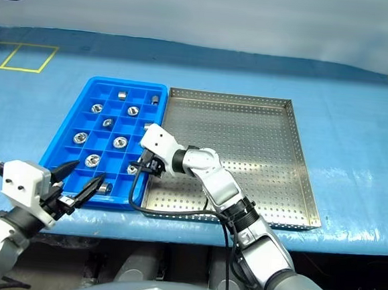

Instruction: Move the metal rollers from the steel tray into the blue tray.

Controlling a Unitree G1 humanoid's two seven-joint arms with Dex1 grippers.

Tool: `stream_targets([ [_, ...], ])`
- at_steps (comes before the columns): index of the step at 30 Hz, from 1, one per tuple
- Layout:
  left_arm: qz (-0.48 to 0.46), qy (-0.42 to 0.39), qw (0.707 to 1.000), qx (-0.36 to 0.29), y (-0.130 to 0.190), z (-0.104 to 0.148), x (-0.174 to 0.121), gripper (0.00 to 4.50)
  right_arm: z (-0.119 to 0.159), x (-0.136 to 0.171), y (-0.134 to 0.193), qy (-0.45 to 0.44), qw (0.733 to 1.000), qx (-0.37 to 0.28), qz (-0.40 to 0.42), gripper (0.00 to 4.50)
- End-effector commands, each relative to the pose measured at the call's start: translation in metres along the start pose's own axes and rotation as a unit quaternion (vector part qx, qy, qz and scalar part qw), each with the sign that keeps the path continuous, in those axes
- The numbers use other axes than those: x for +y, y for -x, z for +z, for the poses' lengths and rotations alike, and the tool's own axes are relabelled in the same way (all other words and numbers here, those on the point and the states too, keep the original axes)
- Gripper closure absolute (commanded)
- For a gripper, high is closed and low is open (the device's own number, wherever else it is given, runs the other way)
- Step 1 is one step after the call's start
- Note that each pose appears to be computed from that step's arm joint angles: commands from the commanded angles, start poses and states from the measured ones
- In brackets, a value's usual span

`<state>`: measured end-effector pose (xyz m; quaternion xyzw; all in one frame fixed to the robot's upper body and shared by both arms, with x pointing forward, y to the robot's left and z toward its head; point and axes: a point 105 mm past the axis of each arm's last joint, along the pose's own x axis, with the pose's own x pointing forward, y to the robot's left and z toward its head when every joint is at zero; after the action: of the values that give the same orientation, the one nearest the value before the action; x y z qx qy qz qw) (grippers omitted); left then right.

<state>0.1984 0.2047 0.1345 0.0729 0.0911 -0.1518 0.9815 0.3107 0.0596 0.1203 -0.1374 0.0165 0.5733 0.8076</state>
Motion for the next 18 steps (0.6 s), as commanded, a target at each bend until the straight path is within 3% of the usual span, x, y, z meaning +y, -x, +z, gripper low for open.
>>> stream_targets([
  [1,-0.030,-0.003,0.999,-0.015,-0.012,0.006,-0.007,0.91,0.039,-0.023,0.023,0.024,0.994,-0.074,-0.071,1.40],
  [3,-0.054,-0.003,0.998,-0.029,-0.025,0.011,-0.014,0.91,0.041,-0.042,0.045,0.033,0.987,-0.082,-0.131,1.40],
  [9,-0.120,-0.010,0.990,-0.076,-0.073,0.028,-0.039,0.91,0.000,-0.094,0.139,0.055,0.950,0.025,-0.307,1.40],
  [13,-0.161,0.000,0.981,-0.111,-0.101,0.039,-0.061,0.91,-0.032,-0.092,0.185,0.076,0.933,0.119,-0.330,1.40],
  [18,-0.165,-0.007,0.980,-0.107,-0.126,0.030,-0.070,0.91,-0.052,-0.082,0.213,0.036,0.922,0.141,-0.359,1.40],
])
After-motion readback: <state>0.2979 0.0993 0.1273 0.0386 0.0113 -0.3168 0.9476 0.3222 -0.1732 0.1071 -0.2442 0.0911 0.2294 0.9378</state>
